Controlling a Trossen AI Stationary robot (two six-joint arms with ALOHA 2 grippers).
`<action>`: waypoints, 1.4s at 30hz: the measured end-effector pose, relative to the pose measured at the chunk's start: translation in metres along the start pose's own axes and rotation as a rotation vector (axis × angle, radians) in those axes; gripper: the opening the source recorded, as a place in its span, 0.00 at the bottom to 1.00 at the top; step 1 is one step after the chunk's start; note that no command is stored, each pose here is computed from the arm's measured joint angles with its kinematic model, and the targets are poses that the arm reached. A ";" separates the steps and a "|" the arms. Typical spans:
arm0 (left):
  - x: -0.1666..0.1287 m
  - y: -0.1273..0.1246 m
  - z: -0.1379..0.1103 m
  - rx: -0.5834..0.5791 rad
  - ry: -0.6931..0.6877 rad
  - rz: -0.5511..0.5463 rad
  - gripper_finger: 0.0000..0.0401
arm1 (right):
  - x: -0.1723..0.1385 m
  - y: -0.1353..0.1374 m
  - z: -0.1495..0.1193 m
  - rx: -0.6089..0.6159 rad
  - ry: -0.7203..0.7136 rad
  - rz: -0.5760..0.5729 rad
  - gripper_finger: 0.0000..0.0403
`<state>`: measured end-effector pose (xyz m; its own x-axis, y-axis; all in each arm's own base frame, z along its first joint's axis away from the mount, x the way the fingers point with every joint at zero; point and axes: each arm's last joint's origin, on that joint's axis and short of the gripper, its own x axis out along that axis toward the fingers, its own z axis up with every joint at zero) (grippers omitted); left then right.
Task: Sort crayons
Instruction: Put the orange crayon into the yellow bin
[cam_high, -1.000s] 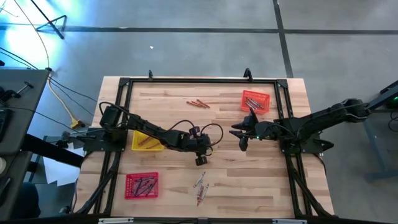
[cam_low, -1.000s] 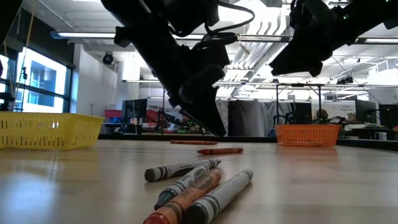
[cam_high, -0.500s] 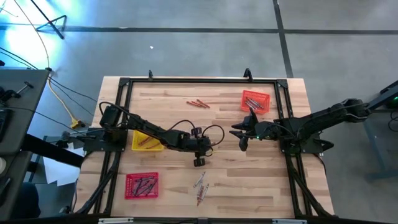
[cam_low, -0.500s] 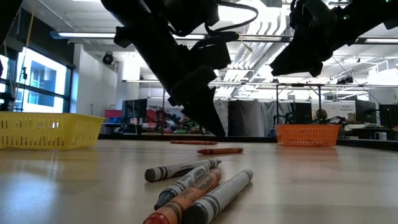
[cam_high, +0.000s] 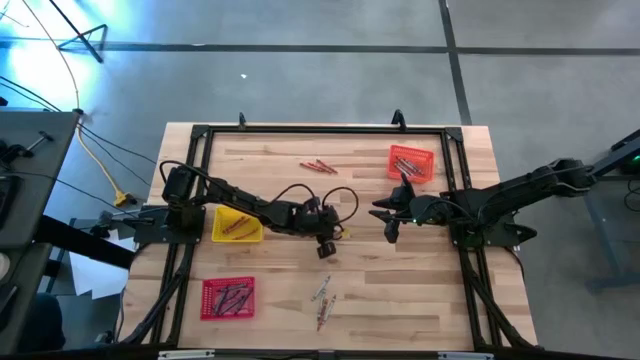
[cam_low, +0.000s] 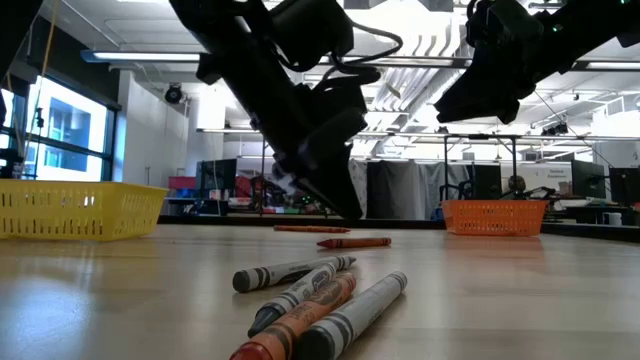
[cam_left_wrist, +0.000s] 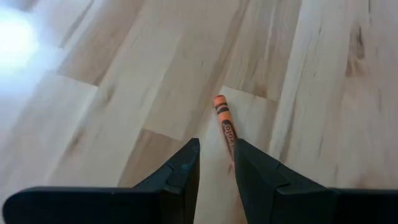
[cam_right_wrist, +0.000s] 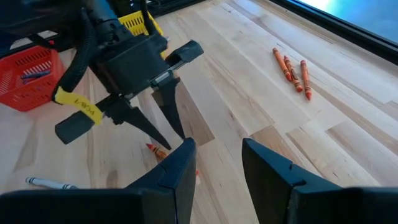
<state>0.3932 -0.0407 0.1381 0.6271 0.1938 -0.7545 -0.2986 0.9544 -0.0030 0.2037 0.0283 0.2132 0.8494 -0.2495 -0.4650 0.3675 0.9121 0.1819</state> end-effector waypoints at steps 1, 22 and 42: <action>0.000 0.000 0.000 -0.014 0.003 -0.010 0.21 | 0.000 0.000 0.000 0.000 0.000 0.000 0.31; 0.032 -0.004 -0.021 -0.042 0.057 -0.002 0.21 | 0.000 -0.001 -0.001 -0.006 0.012 -0.009 0.31; 0.019 -0.004 -0.016 -0.126 0.092 -0.088 0.01 | 0.000 -0.002 -0.003 -0.013 0.030 -0.017 0.31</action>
<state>0.3954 -0.0447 0.1132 0.5879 0.0831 -0.8046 -0.3370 0.9295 -0.1502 0.2018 0.0279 0.2101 0.8310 -0.2556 -0.4942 0.3770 0.9119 0.1623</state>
